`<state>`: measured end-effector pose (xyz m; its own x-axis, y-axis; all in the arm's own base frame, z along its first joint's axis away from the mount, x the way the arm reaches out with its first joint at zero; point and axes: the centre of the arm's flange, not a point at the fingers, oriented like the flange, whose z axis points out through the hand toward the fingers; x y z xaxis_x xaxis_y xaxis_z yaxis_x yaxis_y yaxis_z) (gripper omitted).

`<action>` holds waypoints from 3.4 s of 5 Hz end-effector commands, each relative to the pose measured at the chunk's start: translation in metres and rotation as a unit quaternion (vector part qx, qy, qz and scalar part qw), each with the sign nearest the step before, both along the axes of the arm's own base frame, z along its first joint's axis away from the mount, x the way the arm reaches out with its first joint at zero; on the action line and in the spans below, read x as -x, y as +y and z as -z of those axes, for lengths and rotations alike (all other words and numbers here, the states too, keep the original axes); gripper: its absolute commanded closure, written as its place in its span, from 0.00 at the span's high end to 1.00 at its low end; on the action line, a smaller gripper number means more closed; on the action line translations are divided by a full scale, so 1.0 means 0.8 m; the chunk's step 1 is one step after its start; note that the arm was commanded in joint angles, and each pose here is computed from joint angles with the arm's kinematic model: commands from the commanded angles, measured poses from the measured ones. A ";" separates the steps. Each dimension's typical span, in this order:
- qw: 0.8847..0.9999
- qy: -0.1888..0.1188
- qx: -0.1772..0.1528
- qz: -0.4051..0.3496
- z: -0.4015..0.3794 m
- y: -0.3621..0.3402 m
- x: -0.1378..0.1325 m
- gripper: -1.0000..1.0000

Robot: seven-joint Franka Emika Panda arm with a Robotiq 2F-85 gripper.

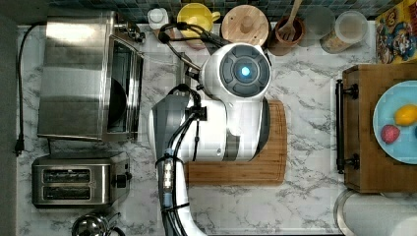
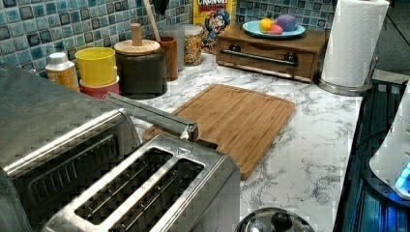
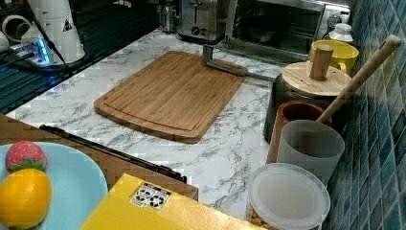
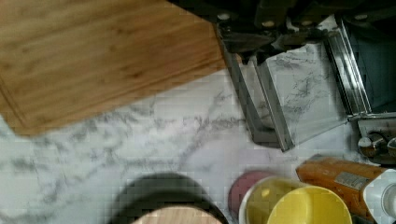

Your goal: Close the oven.

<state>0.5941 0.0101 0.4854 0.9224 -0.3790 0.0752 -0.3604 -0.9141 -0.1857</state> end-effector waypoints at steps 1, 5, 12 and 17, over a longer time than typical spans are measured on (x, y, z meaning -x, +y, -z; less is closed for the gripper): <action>0.990 -0.024 -0.135 -0.024 0.089 -0.105 0.043 0.00; 0.961 -0.077 -0.212 -0.161 0.226 -0.050 0.035 0.00; 0.946 -0.131 -0.227 -0.193 0.290 0.018 0.006 0.00; 0.946 -0.120 -0.257 -0.155 0.290 0.039 0.003 0.00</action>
<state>0.5560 0.0066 0.1923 0.9872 -0.1423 0.0718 -0.0611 -0.7541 -0.6540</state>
